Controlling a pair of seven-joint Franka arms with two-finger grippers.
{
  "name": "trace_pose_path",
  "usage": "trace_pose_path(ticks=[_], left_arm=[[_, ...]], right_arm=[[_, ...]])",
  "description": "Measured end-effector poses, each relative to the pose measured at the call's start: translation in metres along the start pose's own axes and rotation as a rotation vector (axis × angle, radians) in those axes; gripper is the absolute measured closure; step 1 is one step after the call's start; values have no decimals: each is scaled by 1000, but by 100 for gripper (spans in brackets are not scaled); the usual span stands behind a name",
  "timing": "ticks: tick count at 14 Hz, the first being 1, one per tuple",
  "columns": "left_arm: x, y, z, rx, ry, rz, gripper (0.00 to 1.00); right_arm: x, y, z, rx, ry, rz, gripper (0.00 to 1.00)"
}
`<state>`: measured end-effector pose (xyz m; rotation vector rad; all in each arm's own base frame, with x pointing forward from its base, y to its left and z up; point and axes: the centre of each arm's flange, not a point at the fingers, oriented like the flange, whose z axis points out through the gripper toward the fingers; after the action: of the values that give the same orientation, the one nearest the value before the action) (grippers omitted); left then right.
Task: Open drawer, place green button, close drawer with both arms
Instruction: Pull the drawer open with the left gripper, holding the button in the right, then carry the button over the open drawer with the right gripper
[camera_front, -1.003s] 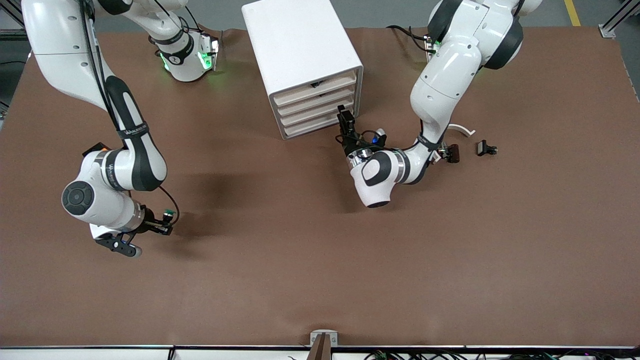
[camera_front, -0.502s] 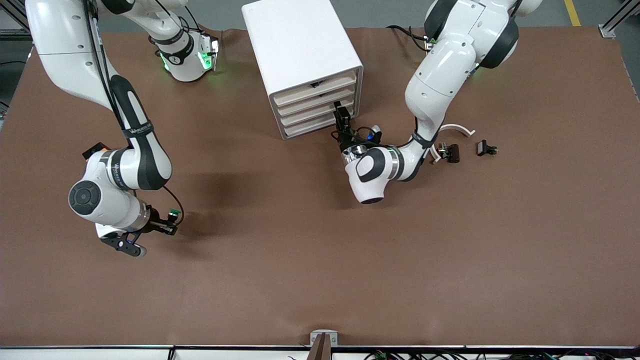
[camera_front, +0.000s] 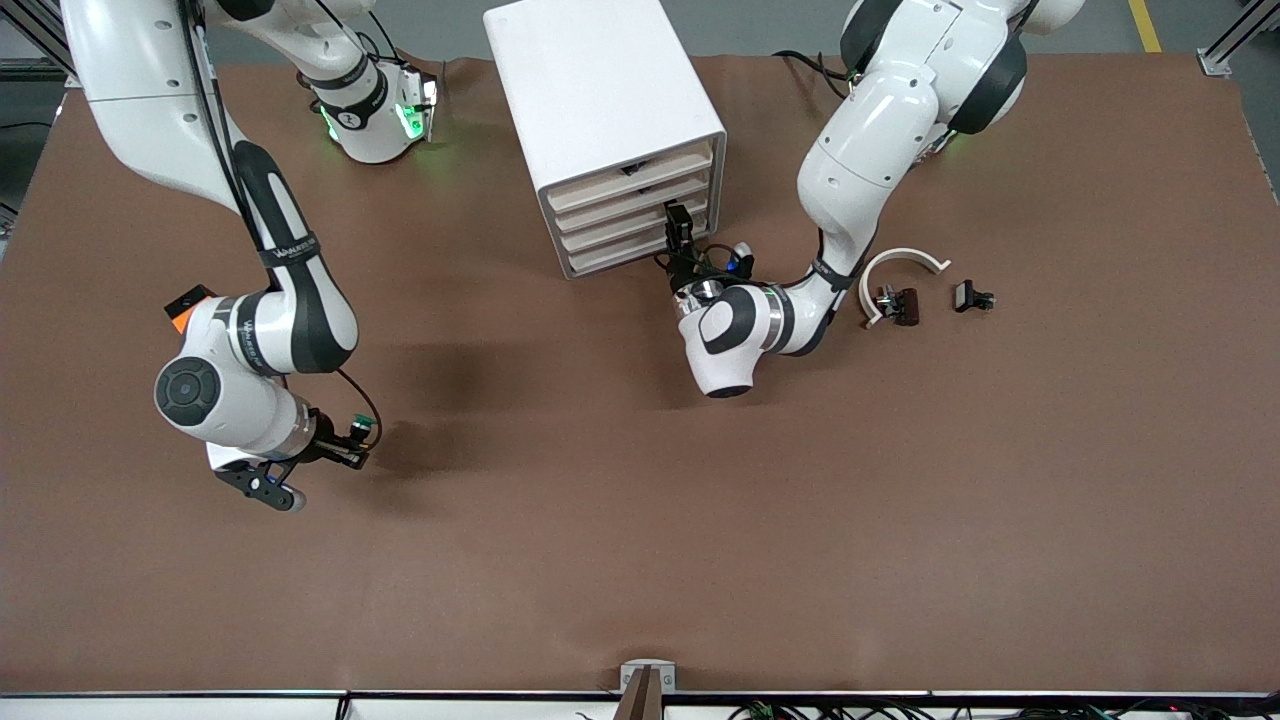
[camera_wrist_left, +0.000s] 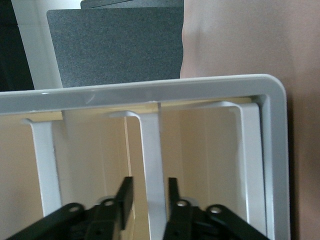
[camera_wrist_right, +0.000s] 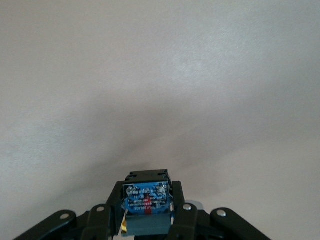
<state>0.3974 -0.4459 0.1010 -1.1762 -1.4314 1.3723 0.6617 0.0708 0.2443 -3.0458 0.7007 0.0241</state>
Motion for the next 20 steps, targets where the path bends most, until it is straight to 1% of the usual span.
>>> trace_pose_path(ticks=[1,2,3,4,6,11,14,15,16,20], left_arm=[[0,1,0,-1,-1,-1,81],[1,1,0,-1,-1,-3,81],[1,2,0,-4,-3,-8,88],[1,4,-1,-8,-6,-20,90],[2,5,-2,-8,-8,-23,90],[11,6,-19,-18,-32,-29,90],[21,6,-40,-32,-66,-36,90],[25,6,-50,-39,-85,-36,90],[30,6,-63,-52,-118,-32,88],[57,6,-111,-81,-228,-25,86]], right_arm=[[-2,-5,-2,2,2,16,59],[-6,-11,-5,3,4,34,59],[-12,-18,-9,2,0,53,59],[-18,-27,-14,1,-3,69,59],[-28,-41,-28,5,1,96,59],[-49,-59,-56,-6,-18,164,59],[-78,-93,-64,-4,-16,218,59],[-94,-109,-67,-1,-13,236,59],[-110,-125,-69,2,-11,253,59],[-169,-180,-81,21,0,329,59]])
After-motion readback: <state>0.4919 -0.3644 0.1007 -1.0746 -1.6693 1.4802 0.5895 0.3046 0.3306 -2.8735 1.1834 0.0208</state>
